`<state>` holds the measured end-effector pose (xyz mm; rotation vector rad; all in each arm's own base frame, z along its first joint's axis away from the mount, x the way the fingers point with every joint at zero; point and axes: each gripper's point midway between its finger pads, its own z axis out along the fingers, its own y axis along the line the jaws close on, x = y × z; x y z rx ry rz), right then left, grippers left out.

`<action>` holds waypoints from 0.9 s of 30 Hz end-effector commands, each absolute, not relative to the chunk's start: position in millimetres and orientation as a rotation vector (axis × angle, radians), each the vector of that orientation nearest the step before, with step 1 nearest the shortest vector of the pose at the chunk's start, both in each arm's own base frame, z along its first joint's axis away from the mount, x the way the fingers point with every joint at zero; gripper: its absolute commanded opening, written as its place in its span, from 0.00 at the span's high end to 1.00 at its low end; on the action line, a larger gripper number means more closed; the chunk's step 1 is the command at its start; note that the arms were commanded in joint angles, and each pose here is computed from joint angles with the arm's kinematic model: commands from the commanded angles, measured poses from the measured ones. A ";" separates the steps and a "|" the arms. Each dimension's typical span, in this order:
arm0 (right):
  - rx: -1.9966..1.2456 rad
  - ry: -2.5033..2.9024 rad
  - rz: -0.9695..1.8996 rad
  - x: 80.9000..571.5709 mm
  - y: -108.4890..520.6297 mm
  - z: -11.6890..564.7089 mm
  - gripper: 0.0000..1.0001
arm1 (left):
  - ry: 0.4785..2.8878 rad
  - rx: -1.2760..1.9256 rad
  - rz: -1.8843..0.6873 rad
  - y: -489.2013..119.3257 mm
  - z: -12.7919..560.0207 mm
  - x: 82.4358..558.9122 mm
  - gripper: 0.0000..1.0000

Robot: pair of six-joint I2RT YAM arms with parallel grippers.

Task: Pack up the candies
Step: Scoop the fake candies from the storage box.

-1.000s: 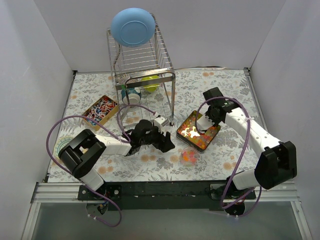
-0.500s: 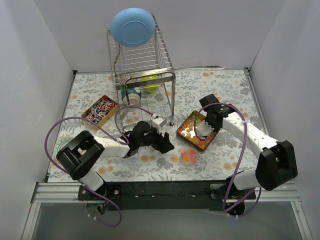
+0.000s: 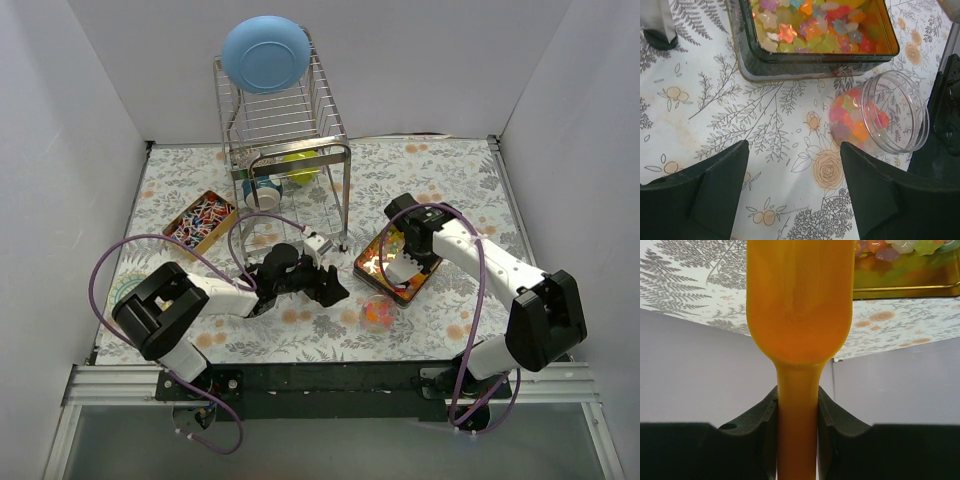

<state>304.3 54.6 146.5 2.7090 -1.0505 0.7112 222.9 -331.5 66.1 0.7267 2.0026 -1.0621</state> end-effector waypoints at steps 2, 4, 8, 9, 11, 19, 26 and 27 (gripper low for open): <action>2.630 -1.212 0.502 267.9 47.6 135.2 0.99 | 1.886 0.796 -1.054 -338.3 72.2 228.3 0.27; 2.617 -1.256 0.480 261.9 47.6 133.1 0.99 | 1.831 0.844 -1.029 -340.6 70.2 232.1 0.26; 2.529 -1.410 0.440 251.5 46.1 127.1 0.99 | 1.791 0.922 -1.007 -350.4 63.9 239.8 0.25; 2.494 -1.485 0.435 248.5 46.0 125.9 0.99 | 1.782 0.936 -1.013 -352.4 63.2 239.8 0.25; 2.462 -1.538 0.417 247.0 48.0 124.2 0.99 | 1.784 0.957 -1.012 -355.7 56.0 241.4 0.25; 2.227 -1.877 0.358 232.8 59.3 118.9 0.99 | 1.733 0.941 -0.998 -370.1 51.3 259.8 0.24; 2.089 -2.003 0.386 237.8 63.8 118.3 0.99 | 1.694 0.947 -1.009 -383.1 47.8 270.2 0.23; 2.066 -2.019 0.391 237.7 63.7 118.0 0.99 | 1.687 0.951 -1.010 -384.1 48.6 270.7 0.23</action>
